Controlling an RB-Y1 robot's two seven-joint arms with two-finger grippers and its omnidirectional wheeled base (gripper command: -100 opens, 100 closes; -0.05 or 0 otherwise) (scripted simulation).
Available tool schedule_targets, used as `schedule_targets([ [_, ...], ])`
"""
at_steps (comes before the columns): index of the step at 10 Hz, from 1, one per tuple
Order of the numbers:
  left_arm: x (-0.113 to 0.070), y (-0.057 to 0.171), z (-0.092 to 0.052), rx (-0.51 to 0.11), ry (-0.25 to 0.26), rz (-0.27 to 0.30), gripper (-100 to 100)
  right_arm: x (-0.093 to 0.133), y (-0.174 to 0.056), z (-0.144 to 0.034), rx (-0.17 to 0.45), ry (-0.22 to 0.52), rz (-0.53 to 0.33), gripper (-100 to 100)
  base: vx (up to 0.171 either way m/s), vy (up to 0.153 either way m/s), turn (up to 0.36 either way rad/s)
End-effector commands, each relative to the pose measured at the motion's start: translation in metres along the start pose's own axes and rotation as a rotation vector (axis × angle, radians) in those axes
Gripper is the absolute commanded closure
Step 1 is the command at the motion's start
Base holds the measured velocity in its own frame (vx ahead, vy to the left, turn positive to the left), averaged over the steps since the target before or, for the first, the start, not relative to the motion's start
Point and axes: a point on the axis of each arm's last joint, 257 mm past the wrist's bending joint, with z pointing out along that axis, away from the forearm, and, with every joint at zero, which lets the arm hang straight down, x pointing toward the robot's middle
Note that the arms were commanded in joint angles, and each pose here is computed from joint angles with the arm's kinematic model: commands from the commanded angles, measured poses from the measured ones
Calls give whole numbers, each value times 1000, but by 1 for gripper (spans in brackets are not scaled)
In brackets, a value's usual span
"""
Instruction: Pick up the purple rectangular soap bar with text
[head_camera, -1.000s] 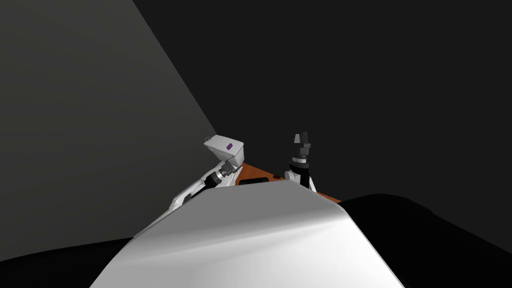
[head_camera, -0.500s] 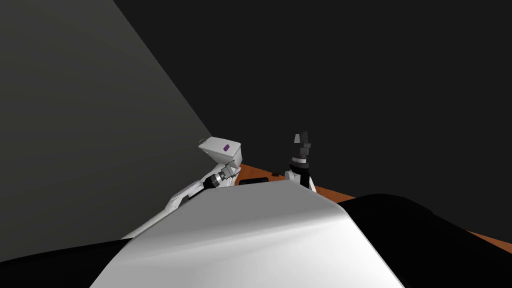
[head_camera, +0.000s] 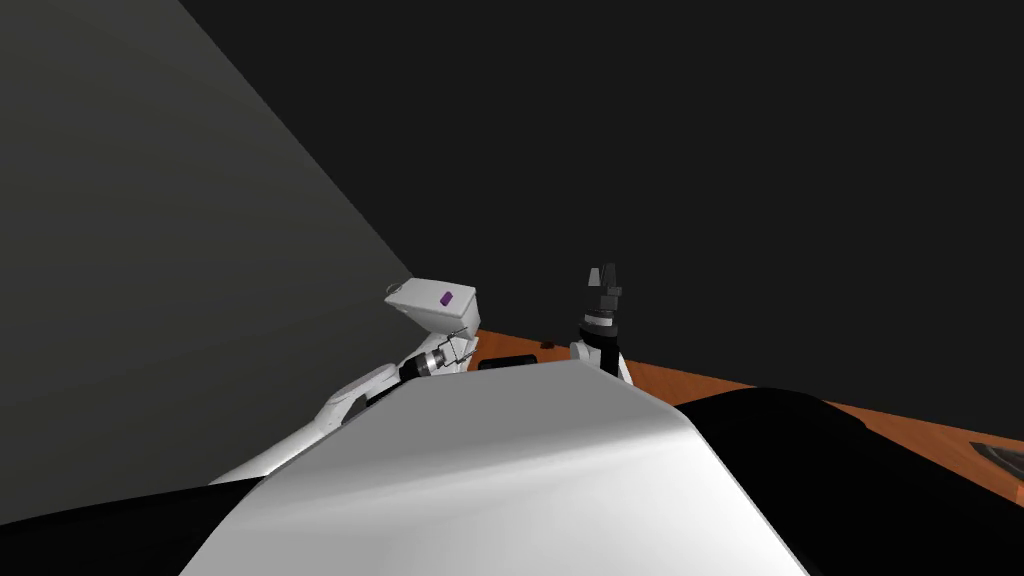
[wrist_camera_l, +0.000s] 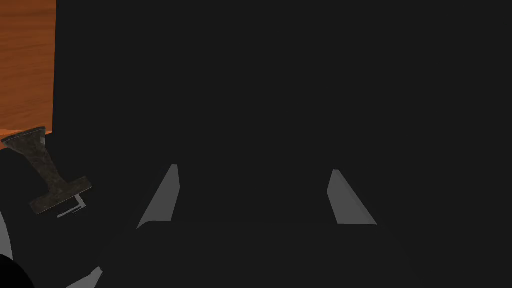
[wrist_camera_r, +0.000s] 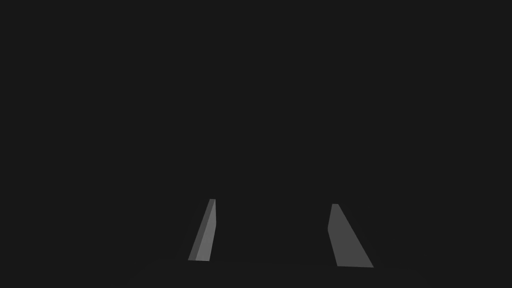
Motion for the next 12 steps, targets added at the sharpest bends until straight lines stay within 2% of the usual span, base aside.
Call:
schedule_targets([
  [1, 20, -16, -11, 69, 42, 82, -100, 0, 0, 0, 0, 0, 0, 0, -13, 16, -294],
  [2, 23, -15, -16, 79, 52, 120, -100, 0, 0, 0, 0, 0, 0, 0, -15, 24, -230],
  [3, 38, -30, -26, 138, 81, 168, -100, 0, 0, 0, 0, 0, 0, 0, -19, 26, -380],
  [4, 44, -28, -34, 155, 98, 207, -100, 0, 0, 0, 0, 0, 0, 0, -16, 28, -265],
  [5, 44, -28, -34, 156, 97, 229, -100, 0, 0, 0, 0, 0, 0, 0, -8, 15, 19],
  [6, 61, -40, -50, 222, 130, 287, -100, 0, 0, 0, 0, 0, 0, 0, -11, 4, -351],
  [7, 64, -38, -55, 234, 138, 327, -100, 0, 0, 0, 0, 0, 0, 0, -16, 15, -217],
  [8, 79, -49, -71, 295, 164, 377, -100, 0, 0, 0, 0, 0, 0, 0, -17, 12, -389],
  [9, 84, -46, -79, 313, 175, 426, -100, 0, 0, 0, 0, 0, 0, 0, -13, 20, -169],
  [10, 97, -55, -94, 370, 195, 466, -100, 0, 0, 0, 0, 0, 0, 0, -14, 8, -380],
  [11, 103, -51, -105, 391, 211, 509, -100, 0, 0, 0, 0, 0, 0, 0, -12, 15, -163],
  [12, 103, -51, -105, 392, 209, 518, -100, 0, 0, 0, 0, 0, 0, 0, -2, 8, 68],
])
